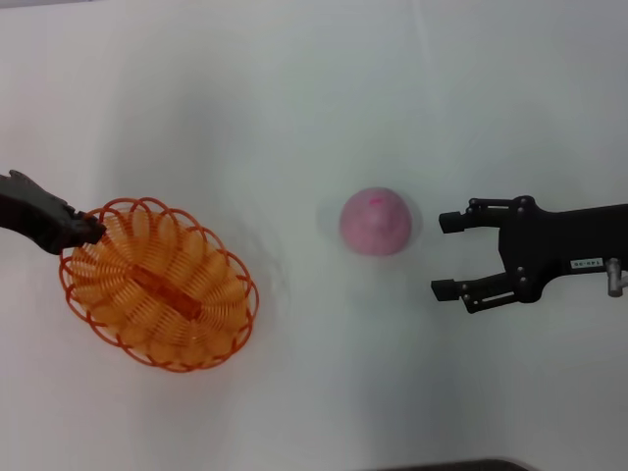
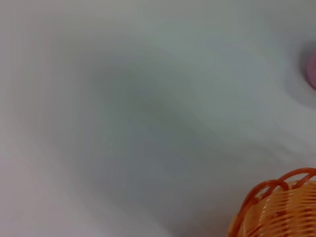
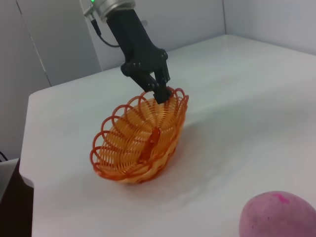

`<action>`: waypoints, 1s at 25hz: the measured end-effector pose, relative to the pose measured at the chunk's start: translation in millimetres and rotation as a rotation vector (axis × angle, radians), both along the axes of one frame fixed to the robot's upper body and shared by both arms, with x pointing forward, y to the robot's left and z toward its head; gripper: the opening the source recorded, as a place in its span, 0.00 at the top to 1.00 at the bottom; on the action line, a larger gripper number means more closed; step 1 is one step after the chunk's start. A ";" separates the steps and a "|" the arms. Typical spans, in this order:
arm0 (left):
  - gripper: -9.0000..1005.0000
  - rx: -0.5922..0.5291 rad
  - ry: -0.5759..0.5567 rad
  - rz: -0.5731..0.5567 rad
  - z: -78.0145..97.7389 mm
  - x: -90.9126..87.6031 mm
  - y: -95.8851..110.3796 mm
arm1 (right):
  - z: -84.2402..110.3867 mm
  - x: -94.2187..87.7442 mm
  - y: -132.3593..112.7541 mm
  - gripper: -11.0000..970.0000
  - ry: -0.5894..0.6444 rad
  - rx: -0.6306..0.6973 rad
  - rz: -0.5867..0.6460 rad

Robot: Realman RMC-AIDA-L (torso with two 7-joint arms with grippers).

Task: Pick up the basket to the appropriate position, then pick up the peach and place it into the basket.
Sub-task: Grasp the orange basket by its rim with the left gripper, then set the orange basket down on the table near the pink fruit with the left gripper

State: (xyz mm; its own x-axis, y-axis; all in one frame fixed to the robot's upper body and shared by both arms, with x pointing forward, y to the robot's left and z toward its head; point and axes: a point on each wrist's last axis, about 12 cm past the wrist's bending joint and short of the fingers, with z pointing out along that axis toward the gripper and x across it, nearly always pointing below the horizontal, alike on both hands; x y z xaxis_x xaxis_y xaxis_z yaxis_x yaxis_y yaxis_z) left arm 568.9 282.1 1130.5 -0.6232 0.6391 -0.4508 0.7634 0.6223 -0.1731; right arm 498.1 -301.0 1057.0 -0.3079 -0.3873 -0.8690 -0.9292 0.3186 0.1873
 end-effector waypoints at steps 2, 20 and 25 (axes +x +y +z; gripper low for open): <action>0.89 -0.014 0.022 0.005 4.1 -0.1 -0.1 | 0.1 0.2 0.6 0.02 0.000 0.001 0.001; 0.93 -0.200 0.257 0.237 12.1 -11.3 -0.8 | 2.5 5.7 2.2 0.02 0.004 -0.002 -0.006; 0.93 -0.303 0.311 0.328 6.8 -18.2 3.7 | 2.3 6.6 1.7 0.02 0.003 -0.007 -0.012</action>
